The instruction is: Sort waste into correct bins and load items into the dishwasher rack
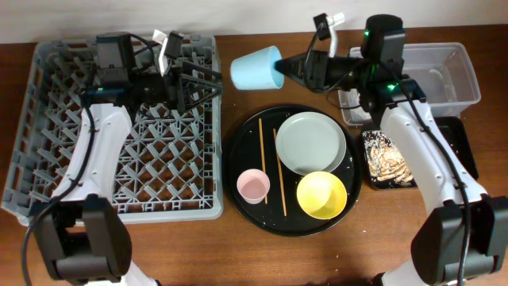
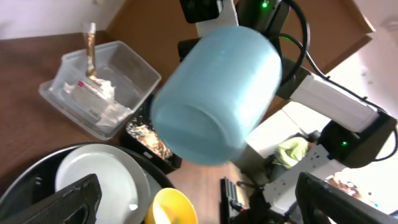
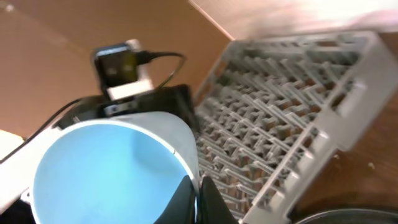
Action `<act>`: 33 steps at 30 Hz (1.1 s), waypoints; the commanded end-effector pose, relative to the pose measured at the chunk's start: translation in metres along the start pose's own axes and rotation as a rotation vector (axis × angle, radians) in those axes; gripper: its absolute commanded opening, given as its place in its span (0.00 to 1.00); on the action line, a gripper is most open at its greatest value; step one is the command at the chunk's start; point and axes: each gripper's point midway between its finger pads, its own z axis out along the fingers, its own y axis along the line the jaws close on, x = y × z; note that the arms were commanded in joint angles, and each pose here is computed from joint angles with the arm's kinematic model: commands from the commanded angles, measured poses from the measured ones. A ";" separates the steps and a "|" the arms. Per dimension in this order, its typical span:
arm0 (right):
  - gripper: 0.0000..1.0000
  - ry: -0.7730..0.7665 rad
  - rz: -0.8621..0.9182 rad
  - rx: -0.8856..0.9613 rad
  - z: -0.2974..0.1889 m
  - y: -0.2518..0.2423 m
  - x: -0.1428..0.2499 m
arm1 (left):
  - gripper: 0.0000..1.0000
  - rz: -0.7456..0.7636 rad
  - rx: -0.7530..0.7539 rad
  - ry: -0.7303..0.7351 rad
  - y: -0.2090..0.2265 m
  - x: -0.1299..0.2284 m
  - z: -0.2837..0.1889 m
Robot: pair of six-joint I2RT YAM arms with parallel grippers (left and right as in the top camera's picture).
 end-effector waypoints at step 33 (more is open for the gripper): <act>0.98 0.082 0.153 0.404 0.003 -0.087 0.049 | 0.54 -0.224 -1.212 0.066 0.048 0.019 -0.133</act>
